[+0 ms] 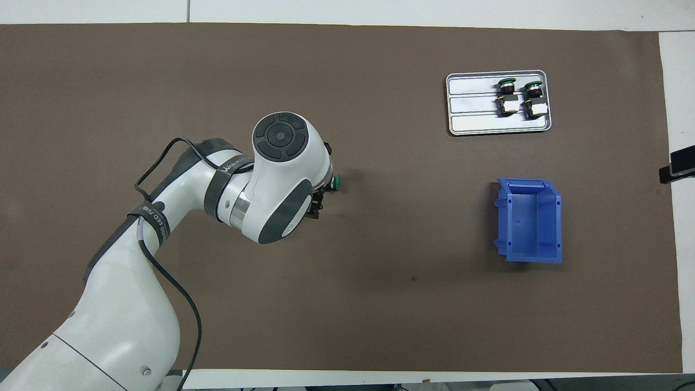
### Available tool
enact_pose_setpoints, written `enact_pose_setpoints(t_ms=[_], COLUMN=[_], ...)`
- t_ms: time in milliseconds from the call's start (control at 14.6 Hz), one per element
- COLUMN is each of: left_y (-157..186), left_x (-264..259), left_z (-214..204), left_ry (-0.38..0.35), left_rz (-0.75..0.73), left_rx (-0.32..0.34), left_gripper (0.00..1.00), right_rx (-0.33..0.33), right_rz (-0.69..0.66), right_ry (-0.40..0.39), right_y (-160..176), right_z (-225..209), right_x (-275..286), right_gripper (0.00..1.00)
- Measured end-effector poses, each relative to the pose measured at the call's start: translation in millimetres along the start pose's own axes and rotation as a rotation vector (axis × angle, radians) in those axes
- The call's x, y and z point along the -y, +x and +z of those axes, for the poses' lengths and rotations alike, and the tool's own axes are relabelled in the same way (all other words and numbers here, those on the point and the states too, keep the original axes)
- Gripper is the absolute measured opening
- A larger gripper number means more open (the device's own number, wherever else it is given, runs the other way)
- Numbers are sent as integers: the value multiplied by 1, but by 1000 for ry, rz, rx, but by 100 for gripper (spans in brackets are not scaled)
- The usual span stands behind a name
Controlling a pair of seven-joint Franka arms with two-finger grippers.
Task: Place and press button with both arms
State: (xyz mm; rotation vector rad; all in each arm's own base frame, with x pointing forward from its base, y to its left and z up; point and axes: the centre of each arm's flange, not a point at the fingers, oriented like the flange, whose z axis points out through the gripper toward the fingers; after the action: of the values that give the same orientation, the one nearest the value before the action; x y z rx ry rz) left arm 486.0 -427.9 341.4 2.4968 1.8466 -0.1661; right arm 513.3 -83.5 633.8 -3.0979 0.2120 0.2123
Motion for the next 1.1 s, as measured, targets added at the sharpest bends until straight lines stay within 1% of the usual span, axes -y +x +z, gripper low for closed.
enact_pose_setpoints(t_ms=[411, 548, 617, 685, 754, 822, 891, 1028, 1096], left_y=[-6, -7, -7, -7, -7, -7, -7, -6, -7], left_x=[-3, -5, -5, -6, -6, -6, -6, -6, -6], left_z=[27, 32, 33, 33, 34, 35, 37, 39, 39], left_ry=[-3, -14, -17, -20, -19, -17, -15, -13, -13], left_rz=[0, -6, -9, -12, -12, -12, -13, -14, -14], left_rx=[3, 8, 9, 11, 10, 10, 9, 8, 8], left_gripper=[93, 89, 89, 85, 76, 76, 69, 46, 36], right_rx=[26, 27, 27, 27, 27, 27, 27, 27, 27], right_rz=[-19, -17, -16, -16, -16, -16, -16, -16, -16], right_ry=[-2, -2, -1, -1, -1, -1, -1, -1, -1], right_y=[1, 1, 1, 1, 1, 1, 1, 1, 1], right_z=[11, 11, 11, 11, 11, 11, 11, 11, 11], right_x=[10, 9, 8, 8, 8, 8, 8, 8, 8], right_gripper=[100, 100, 100, 100, 100, 100, 100, 100, 100])
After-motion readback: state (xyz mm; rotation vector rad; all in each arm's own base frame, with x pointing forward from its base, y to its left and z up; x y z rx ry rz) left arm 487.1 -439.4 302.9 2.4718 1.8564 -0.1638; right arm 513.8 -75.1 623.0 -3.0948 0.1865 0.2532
